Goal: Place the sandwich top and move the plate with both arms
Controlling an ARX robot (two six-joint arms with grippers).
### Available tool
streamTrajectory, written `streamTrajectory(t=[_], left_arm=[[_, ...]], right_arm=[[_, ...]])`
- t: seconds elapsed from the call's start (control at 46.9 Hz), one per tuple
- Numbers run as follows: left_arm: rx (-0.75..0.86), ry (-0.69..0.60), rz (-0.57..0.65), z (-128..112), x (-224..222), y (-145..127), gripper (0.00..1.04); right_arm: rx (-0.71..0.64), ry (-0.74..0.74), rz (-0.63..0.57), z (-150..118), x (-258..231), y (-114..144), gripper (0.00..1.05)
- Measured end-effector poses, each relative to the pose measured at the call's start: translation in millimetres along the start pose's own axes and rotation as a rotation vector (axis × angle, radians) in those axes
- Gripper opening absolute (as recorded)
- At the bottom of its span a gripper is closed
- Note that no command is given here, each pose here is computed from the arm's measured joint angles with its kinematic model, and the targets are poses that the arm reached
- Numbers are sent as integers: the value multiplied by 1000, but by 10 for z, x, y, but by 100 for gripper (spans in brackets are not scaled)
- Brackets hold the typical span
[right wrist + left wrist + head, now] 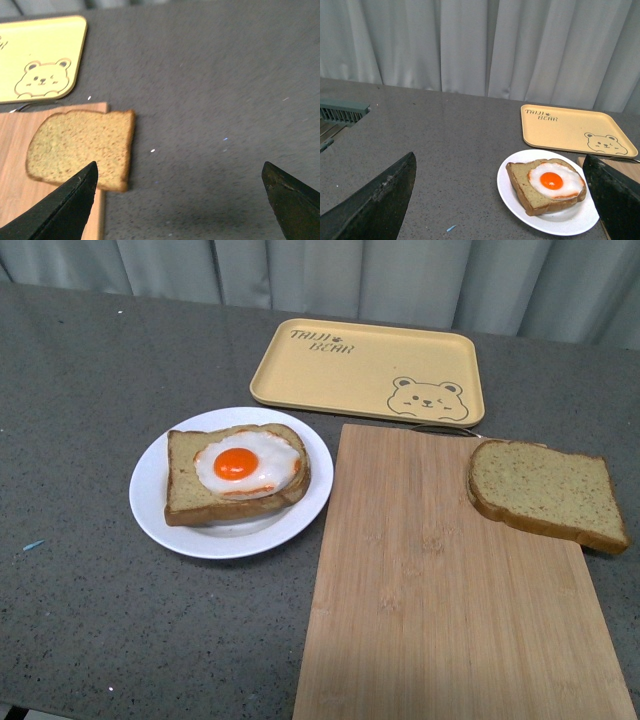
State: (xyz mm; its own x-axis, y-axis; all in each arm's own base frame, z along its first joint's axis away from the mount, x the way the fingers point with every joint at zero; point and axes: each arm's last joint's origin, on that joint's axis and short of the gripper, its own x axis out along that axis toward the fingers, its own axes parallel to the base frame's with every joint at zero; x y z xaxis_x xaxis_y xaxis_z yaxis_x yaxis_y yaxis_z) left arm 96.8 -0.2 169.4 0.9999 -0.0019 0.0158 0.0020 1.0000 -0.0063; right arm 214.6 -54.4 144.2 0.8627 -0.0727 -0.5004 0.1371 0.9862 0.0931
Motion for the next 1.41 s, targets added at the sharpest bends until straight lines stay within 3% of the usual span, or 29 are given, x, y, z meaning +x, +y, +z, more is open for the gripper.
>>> streamTrajectory(t=[0.341,0.576,0.725,1.003,1.301,1.408], left_arm=[[0,0,0,0,0,0,98],[0,0,0,0,0,0,98],[0,0,0,0,0,0,98],[0,0,0,0,0,0,98],[0,0,0,0,0,0,98],[0,0,0,0,0,0,98]], right_arm=[[177,385,183,1,958,-97,95],[269,485,207,-118,1315,-145,95],[352,511,269,-201,1513,-44,94],[407,566,248,-296,1668,87,39],[436,543,273,-183,1576,56,1],[452,529,310,-101,1512,65,1]])
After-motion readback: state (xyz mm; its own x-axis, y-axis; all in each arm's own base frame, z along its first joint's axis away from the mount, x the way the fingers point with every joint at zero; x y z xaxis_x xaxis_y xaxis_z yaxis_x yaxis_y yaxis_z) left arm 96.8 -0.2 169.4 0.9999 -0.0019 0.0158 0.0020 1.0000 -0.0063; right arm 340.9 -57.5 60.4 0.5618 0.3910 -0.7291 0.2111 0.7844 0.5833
